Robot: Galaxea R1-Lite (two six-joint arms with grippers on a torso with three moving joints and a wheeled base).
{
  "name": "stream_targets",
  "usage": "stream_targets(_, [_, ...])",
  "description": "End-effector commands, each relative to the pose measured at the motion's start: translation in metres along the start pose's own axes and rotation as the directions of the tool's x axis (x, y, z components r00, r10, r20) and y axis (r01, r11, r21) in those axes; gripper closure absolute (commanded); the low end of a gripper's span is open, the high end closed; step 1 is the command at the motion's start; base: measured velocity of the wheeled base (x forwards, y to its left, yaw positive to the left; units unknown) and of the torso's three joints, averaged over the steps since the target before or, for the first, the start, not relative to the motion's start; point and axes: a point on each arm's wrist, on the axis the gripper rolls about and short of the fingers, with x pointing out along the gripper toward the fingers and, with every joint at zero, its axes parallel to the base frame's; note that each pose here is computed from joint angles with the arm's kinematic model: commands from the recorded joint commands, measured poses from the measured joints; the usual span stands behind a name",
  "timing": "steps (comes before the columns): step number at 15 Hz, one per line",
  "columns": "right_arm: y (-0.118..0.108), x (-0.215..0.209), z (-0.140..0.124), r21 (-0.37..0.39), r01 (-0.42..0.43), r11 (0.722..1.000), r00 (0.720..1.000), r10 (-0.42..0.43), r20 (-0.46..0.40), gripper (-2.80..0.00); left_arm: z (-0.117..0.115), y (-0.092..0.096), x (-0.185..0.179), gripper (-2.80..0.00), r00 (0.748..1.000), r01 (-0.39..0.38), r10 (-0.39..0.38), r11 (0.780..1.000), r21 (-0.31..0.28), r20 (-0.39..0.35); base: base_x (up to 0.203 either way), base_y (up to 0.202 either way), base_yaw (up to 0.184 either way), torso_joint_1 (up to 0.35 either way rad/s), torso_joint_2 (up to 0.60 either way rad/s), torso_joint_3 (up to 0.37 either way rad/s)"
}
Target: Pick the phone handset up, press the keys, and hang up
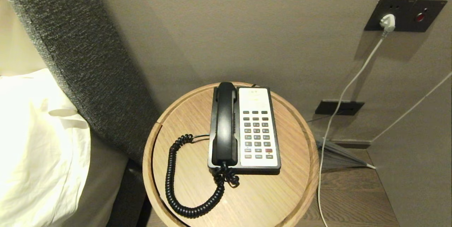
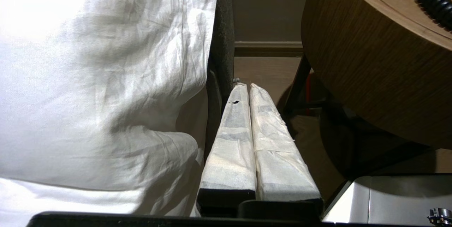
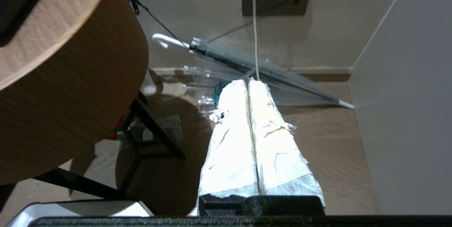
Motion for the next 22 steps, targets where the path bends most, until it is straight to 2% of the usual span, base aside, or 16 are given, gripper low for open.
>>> stream_targets(1, [0.0000,0.0000,0.0004,0.002,0.000,1.000,1.000,0.000,0.000,0.00,-0.0001,0.0000,0.0000,0.00,1.000,0.002,-0.002,1.000,0.000,-0.001,0.000,0.000,0.000,0.002,0.00,0.178])
stream_targets(22, [0.0000,0.0000,0.0004,0.002,0.000,1.000,1.000,0.000,0.000,0.00,0.0000,0.0000,0.0000,0.00,1.000,0.000,0.000,1.000,-0.003,0.000,0.000,0.000,0.000,0.003,0.00,0.202])
